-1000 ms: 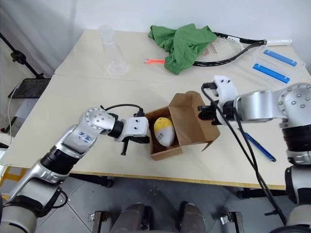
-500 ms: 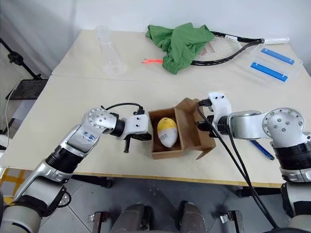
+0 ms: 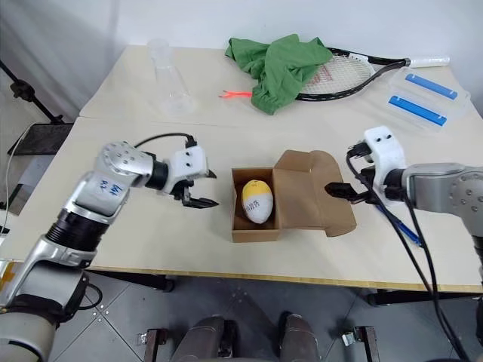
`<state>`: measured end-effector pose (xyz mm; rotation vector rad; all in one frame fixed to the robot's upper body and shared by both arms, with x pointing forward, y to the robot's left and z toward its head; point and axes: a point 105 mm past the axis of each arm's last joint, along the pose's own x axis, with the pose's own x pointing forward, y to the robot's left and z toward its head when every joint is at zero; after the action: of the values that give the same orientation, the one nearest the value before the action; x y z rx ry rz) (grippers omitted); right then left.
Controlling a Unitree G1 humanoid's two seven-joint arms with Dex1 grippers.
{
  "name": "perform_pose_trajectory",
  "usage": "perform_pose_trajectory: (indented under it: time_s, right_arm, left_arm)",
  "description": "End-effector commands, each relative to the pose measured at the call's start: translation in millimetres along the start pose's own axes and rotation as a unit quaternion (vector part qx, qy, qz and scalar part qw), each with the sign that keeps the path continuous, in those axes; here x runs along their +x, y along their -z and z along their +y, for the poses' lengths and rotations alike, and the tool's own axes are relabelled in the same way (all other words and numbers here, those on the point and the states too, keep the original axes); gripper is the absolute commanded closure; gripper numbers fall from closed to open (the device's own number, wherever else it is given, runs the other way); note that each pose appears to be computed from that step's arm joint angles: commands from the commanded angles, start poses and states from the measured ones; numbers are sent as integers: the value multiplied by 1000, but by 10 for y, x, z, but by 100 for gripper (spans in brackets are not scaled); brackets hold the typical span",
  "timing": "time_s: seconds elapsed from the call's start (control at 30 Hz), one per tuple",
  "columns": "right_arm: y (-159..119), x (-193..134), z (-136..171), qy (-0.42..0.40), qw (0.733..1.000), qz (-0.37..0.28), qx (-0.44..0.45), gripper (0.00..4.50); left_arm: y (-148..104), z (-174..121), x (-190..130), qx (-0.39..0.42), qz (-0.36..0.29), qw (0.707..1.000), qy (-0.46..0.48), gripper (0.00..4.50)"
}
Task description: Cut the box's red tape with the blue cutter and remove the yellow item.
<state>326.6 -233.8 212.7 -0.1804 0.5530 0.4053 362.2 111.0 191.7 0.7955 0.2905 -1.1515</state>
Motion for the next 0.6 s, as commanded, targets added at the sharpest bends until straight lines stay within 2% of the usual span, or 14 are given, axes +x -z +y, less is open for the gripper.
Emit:
perform_pose_trajectory:
  time_s: [0.03, 0.07, 0.13, 0.2, 0.37, 0.5, 0.6]
  right_arm:
    - [-180, -219, -42, 1, 999, -41, -34, 0]
    - [-206, -270, -36, -6, 998, -50, -41, 0]
    - [-218, -381, 19, -30, 996, -55, -70, 0]
    - [-212, -428, 54, -42, 994, -55, -86, 0]
    - [-266, -462, 7, -25, 993, -78, -82, 0]
    - [-202, -462, 19, -20, 994, -78, -73, 0]
    - [-152, -483, 35, -14, 995, -76, -66, 0]
  left_arm:
    - [-218, 80, -126, 17, -38, 999, -13, 1]
    - [-317, 111, -126, 19, -58, 998, -19, 1]
    - [-602, -17, -14, 44, -107, 993, 20, 1]
    - [-727, -149, 91, 64, -125, 989, 54, 1]
    - [-761, -290, 380, 68, -119, 985, 106, 1]
    - [-638, -325, 604, 98, -68, 984, 135, 1]
    - [-594, -331, 672, 109, -55, 981, 149, 56]
